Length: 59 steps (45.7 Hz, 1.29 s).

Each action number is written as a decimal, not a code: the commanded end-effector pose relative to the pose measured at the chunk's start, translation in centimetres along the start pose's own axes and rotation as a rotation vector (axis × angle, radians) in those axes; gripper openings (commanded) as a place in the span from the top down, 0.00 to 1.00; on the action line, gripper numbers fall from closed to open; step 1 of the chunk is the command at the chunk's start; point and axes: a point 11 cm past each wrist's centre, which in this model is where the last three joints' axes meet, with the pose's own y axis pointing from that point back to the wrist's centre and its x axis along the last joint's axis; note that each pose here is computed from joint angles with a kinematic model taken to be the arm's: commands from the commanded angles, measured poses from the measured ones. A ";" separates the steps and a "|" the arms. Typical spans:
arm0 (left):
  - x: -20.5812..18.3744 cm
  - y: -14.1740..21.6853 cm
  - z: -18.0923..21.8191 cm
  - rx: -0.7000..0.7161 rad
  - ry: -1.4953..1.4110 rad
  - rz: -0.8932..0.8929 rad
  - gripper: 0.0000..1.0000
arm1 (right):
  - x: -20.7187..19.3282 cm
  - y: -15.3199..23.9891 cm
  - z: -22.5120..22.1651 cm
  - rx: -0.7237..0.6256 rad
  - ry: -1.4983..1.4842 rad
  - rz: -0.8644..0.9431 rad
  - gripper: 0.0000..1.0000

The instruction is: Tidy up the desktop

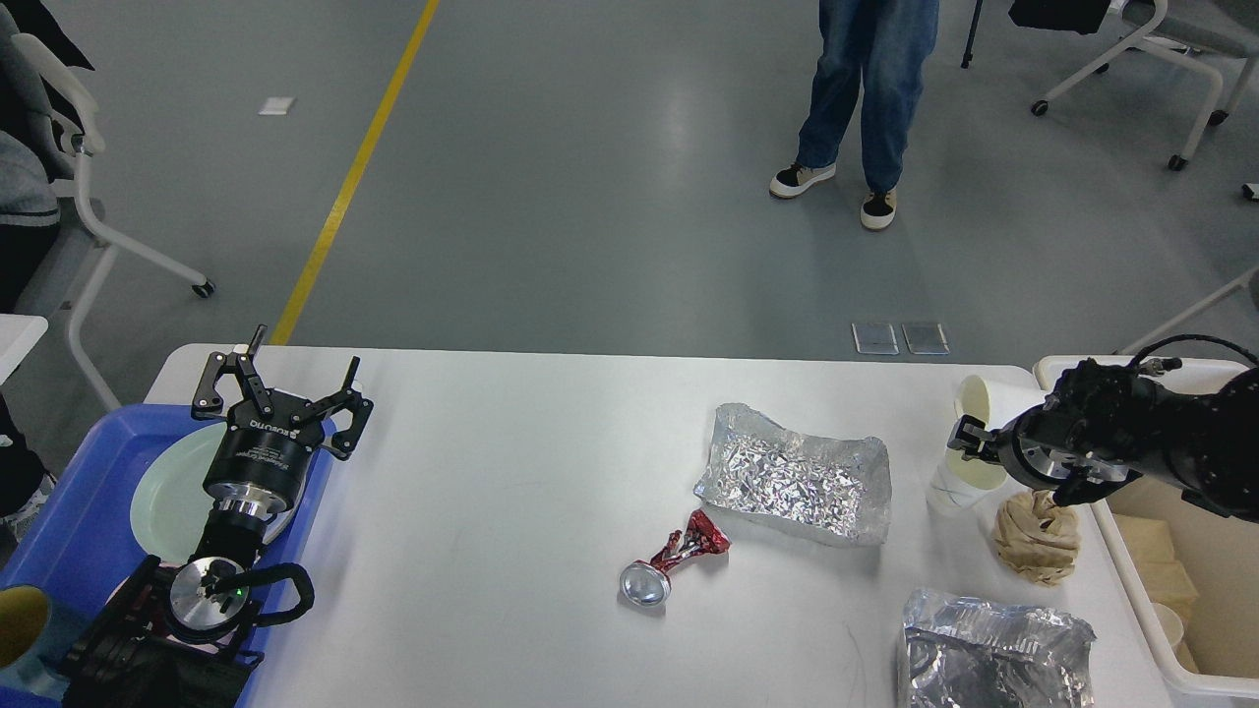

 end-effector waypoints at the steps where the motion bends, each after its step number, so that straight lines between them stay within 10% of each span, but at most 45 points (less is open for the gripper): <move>1: 0.0 0.0 0.0 0.000 0.000 0.000 0.04 | -0.2 -0.1 -0.1 0.006 -0.008 -0.002 0.35; 19: 0.0 0.0 0.0 0.000 0.000 0.000 0.04 | -1.2 -0.5 -0.4 0.019 -0.022 -0.024 0.53; 29: 0.0 0.0 0.0 0.000 0.000 0.000 0.04 | -1.8 -0.6 -0.4 0.018 -0.019 -0.038 1.00; 59: 0.0 0.0 0.0 0.000 0.000 0.000 0.04 | -0.3 1.6 -0.8 0.034 -0.030 -0.062 1.00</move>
